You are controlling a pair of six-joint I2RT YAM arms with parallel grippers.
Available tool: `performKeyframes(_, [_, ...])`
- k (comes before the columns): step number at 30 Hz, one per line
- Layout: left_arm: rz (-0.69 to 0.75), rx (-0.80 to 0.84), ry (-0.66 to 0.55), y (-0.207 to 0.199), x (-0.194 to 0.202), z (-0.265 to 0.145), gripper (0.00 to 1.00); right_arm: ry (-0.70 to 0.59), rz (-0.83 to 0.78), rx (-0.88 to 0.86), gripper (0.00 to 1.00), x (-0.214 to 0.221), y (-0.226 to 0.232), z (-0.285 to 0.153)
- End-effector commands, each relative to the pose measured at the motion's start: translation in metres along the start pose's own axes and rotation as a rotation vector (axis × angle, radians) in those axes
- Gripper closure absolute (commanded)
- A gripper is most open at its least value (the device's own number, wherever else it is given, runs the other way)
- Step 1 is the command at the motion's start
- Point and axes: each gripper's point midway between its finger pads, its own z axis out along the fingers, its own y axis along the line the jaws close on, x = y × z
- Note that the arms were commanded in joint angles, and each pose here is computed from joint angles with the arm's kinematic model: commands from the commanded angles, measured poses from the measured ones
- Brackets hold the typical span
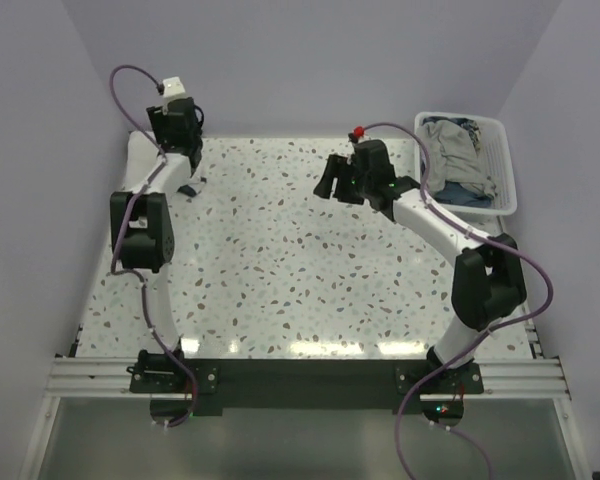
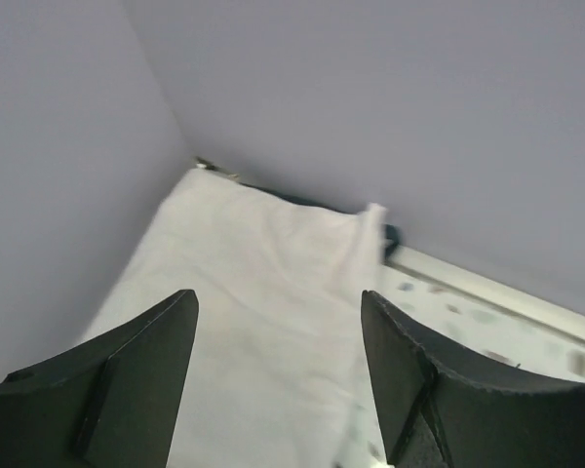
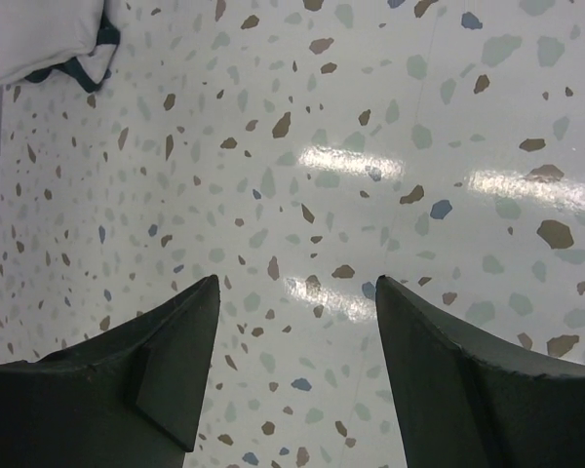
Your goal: Fold and stack the tank tops
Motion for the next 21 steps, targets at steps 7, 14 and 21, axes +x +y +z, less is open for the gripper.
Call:
performKeyframes(7, [-0.376,0.727,0.148,-0.162,-0.044,-0.256,0.17,-0.176,0.031,0.318,0.3,-0.102,-0.083,-0.07])
performKeyframes(14, [-0.245,1.132,0.349,-0.187,0.02,-0.436,0.16,-0.27,0.182,0.611,0.28,-0.162,-0.205,-0.096])
performKeyframes(21, [-0.158,1.26,0.516,-0.138,0.059,-0.492,0.15,-0.225,0.248,0.736,0.34,-0.167,-0.29,-0.049])
